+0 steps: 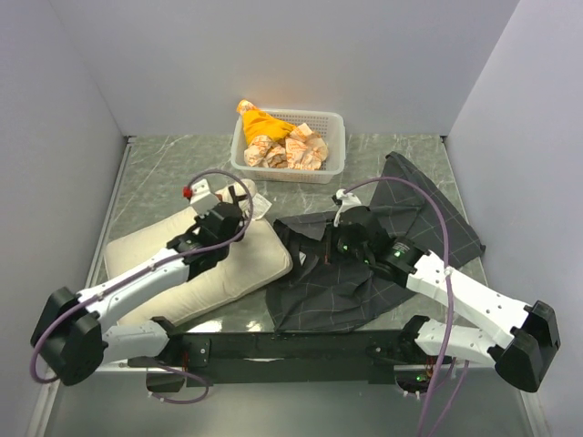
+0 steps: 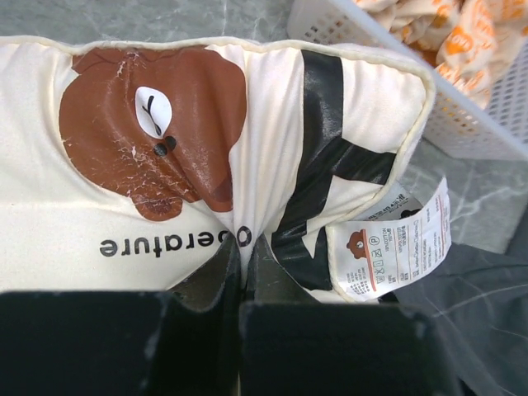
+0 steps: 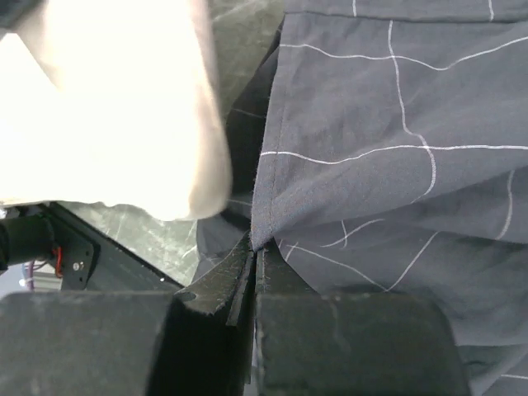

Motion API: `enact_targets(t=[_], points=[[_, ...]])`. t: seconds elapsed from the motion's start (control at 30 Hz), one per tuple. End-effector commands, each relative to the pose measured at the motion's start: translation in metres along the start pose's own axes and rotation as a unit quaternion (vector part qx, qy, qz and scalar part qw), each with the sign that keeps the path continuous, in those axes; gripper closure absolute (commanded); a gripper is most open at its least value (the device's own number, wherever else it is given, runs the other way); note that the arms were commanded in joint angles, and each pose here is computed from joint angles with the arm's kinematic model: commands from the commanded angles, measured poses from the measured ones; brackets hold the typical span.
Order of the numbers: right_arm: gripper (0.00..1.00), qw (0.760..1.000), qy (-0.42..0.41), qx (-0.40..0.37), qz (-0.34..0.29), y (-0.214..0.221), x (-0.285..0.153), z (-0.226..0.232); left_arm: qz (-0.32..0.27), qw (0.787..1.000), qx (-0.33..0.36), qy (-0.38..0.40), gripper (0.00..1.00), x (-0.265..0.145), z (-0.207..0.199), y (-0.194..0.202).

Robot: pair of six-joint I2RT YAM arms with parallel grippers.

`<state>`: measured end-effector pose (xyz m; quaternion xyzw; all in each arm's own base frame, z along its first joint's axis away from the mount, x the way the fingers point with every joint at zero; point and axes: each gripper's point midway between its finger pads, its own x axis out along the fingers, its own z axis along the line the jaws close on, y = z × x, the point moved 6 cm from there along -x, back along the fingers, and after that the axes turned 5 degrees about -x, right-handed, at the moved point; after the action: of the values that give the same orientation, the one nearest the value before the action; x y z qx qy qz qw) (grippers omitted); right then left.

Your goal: Put the pillow into the pillowcase

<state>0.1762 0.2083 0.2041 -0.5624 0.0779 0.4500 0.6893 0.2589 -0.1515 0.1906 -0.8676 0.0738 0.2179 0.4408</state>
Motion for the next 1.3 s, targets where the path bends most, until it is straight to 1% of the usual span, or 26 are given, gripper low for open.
enact_targets(t=[0.0,0.13,0.2,0.23,0.27,0.33,0.47,0.6,0.77,0.8,0.87,0.93,1.0,1.07,1.23,1.27], points=[[1.00,1.000,-0.024,0.004,-0.016,-0.015,-0.013,0.012,-0.049,0.998,-0.034,0.034,0.99,-0.003,-0.040,-0.011],[1.00,0.999,-0.040,0.004,-0.015,-0.027,-0.017,0.023,-0.057,0.998,-0.029,0.017,0.99,-0.004,-0.040,0.002],[1.00,1.000,-0.029,0.004,-0.011,-0.029,-0.013,0.022,-0.056,0.998,-0.022,0.021,0.99,-0.011,-0.044,0.010],[1.00,0.999,-0.029,0.004,-0.014,-0.034,-0.014,0.025,-0.067,0.997,-0.020,0.018,0.99,-0.014,-0.044,0.010],[1.00,1.000,-0.020,0.006,-0.005,-0.033,-0.010,0.024,-0.065,0.997,-0.014,0.025,0.99,-0.021,-0.048,0.015],[1.00,1.000,-0.007,0.009,-0.013,-0.041,-0.006,0.023,-0.066,0.998,-0.006,0.024,0.99,-0.026,-0.050,0.019],[1.00,1.000,0.016,0.021,-0.004,-0.051,0.012,0.018,-0.051,0.998,0.023,0.028,0.99,-0.043,-0.051,0.041],[1.00,0.999,0.032,0.030,-0.005,-0.062,0.021,0.011,-0.033,0.998,0.044,0.039,0.99,-0.058,-0.053,0.053],[1.00,0.998,0.042,0.047,-0.016,-0.077,0.023,-0.003,0.013,0.990,0.103,0.094,0.99,-0.077,-0.063,0.056],[1.00,0.998,0.042,0.046,-0.015,-0.077,0.023,-0.004,0.035,0.986,0.113,0.115,0.99,-0.080,-0.065,0.060],[1.00,0.998,0.044,0.042,-0.013,-0.079,0.024,-0.005,0.055,0.979,0.134,0.144,0.99,-0.088,-0.066,0.058],[1.00,0.998,0.042,0.042,-0.017,-0.080,0.025,-0.005,0.087,0.969,0.156,0.168,0.99,-0.094,-0.064,0.064],[1.00,0.998,0.042,0.042,-0.017,-0.079,0.027,-0.005,0.105,0.963,0.165,0.188,0.99,-0.100,-0.060,0.066],[1.00,0.998,0.034,0.044,-0.009,-0.078,0.029,-0.004,0.118,0.960,0.160,0.199,0.99,-0.106,-0.056,0.067],[1.00,0.999,0.024,0.044,-0.012,-0.077,0.028,-0.001,0.148,0.944,0.188,0.228,0.99,-0.108,-0.046,0.080],[1.00,0.999,0.023,0.044,-0.013,-0.078,0.028,-0.001,0.162,0.939,0.197,0.230,0.99,-0.107,-0.045,0.087]])
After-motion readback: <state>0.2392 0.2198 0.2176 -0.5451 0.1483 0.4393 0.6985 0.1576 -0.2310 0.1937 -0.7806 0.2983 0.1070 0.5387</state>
